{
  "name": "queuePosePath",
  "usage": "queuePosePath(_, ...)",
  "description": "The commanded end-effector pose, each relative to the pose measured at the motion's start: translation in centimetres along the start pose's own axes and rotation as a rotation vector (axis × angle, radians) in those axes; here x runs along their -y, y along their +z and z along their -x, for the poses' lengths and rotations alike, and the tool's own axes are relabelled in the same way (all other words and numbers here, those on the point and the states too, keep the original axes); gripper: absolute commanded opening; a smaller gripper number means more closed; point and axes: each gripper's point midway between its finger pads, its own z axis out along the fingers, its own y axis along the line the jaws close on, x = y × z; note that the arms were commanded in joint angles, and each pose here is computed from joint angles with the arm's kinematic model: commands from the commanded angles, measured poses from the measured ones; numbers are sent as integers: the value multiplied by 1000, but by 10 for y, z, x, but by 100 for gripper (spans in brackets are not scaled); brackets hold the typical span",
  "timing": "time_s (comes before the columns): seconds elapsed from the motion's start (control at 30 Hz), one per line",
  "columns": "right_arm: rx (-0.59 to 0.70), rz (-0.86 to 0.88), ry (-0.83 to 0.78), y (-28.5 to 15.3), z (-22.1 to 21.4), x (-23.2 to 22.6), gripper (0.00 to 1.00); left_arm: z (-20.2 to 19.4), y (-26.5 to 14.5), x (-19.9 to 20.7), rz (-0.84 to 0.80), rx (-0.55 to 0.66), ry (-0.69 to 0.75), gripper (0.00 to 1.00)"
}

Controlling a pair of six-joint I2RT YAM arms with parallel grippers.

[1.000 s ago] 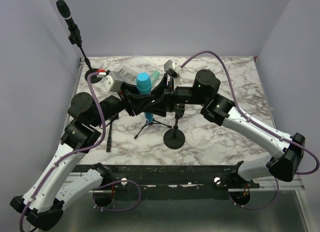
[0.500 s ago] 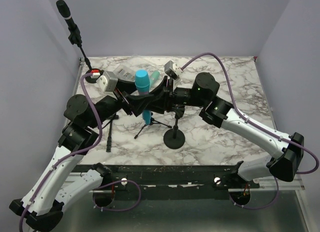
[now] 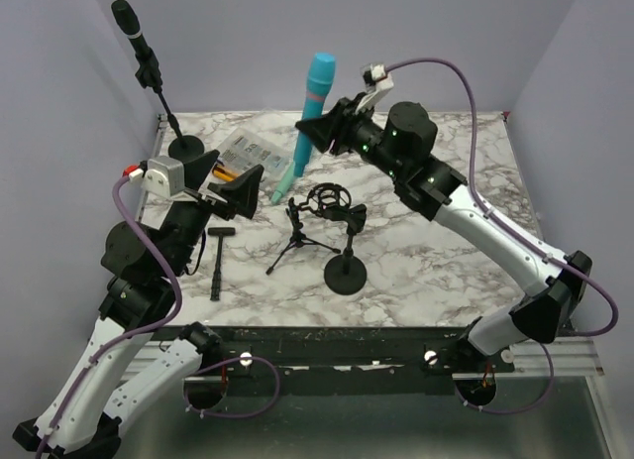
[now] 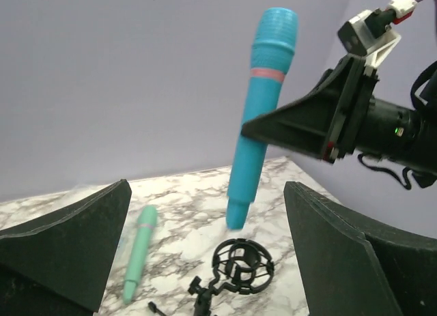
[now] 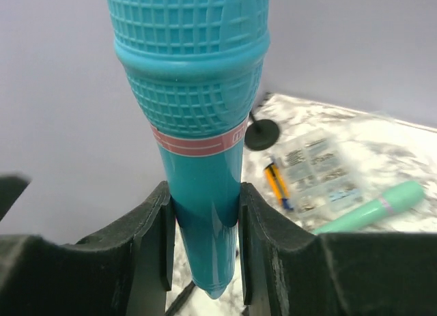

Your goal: Remove the microphone from the stand

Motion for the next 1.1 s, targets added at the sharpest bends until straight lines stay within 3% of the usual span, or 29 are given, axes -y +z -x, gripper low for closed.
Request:
queuePosePath(0.0,7,-289,187,10,9,102,1,-6,4,-29,147,-5,43,98)
queuePosePath(0.2,-17,-502,359,17,-14,202,1,-12,8,-26,132,-20,42,99)
queuePosePath(0.43,-59,-665,467,31,-78,270,1,-15,11,-22,109,-34,33,98)
queuePosePath(0.83,-243,-678,688,49,-212,313,1,-18,12,-18,88,-42,21,98)
queuePosePath(1.07,-290,-627,801,56,-262,317,1,-19,13,-16,79,-46,14,99)
